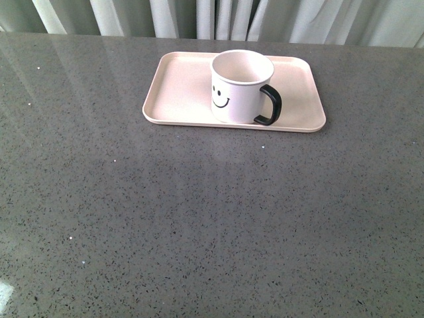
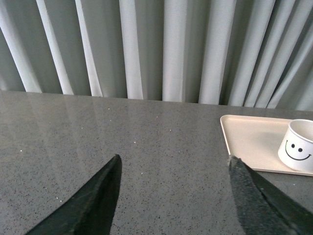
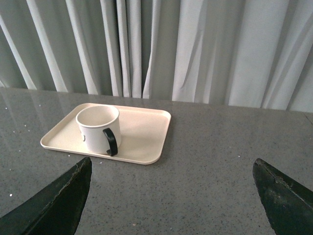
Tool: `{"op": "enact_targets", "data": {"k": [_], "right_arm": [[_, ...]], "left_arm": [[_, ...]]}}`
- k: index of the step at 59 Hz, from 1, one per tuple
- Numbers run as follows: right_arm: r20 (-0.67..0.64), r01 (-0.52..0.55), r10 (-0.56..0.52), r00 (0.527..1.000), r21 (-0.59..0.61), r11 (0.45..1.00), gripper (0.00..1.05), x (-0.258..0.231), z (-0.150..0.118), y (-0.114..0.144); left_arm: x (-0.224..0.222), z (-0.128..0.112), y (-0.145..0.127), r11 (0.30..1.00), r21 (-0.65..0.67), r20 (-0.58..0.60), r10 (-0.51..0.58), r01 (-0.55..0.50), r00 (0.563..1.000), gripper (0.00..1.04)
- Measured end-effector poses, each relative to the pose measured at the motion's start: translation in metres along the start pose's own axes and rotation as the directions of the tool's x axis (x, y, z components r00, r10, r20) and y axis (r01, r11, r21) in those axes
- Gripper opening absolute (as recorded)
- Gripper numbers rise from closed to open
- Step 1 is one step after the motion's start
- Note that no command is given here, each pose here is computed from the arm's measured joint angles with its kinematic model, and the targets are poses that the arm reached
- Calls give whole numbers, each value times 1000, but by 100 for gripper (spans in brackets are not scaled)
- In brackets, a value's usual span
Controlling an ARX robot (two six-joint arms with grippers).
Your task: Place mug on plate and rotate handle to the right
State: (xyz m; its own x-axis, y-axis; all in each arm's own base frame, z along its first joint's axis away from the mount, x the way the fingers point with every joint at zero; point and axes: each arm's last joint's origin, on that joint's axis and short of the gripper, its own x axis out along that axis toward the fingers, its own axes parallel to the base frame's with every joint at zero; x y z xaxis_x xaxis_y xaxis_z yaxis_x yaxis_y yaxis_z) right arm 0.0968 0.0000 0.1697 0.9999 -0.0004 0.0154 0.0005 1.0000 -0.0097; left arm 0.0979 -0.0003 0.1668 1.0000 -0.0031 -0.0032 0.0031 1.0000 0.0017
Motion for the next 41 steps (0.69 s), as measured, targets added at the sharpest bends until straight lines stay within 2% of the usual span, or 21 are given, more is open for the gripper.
{"op": "enact_targets", "data": {"k": [8,9,11,12,13,14,16,17,18,20,27,33,41], "right_arm": [[0,-1,1,1000,0,1000,96,0,0,0],[-12,-14,13,1000,-5,1000,96,0,0,0],[-125,-106,102,987,-28,994,96,1,0,0],[-233,-163,154,960,-17,987,96,1,0,-1],[-282,-194,182,942,-17,981,96,2,1,-1],[-381,-227,215,899,13,974,96,4,2,-3],[-477,-312,311,822,81,947,96,9,6,-4],[-501,-331,337,798,103,938,96,12,8,-4],[-534,-373,387,752,140,917,96,21,12,-5],[-544,-394,405,735,143,908,96,34,18,-7],[-523,-406,364,771,38,913,96,84,37,-14],[-520,-393,325,790,-23,919,96,123,41,-14],[-584,-391,309,751,-16,920,96,178,36,-8]], "left_arm": [[0,0,0,1000,0,0,0,0,1000,97],[0,0,0,1000,1,0,0,0,1000,97],[0,0,0,1000,0,0,0,0,1000,96],[0,0,0,1000,0,0,3,-3,1000,95],[0,0,0,1000,0,0,3,-3,1000,95],[0,0,0,1000,0,0,2,-2,1000,95],[0,0,0,1000,0,1,0,0,1000,95],[0,0,0,1000,0,1,-1,1,1000,96],[0,0,0,1000,0,1,0,0,1000,96],[0,0,0,1000,0,1,0,0,1000,96],[0,0,0,1000,0,1,0,0,1000,96],[0,0,0,1000,0,1,1,-1,1000,96],[0,0,0,1000,0,0,0,0,1000,96]]}}
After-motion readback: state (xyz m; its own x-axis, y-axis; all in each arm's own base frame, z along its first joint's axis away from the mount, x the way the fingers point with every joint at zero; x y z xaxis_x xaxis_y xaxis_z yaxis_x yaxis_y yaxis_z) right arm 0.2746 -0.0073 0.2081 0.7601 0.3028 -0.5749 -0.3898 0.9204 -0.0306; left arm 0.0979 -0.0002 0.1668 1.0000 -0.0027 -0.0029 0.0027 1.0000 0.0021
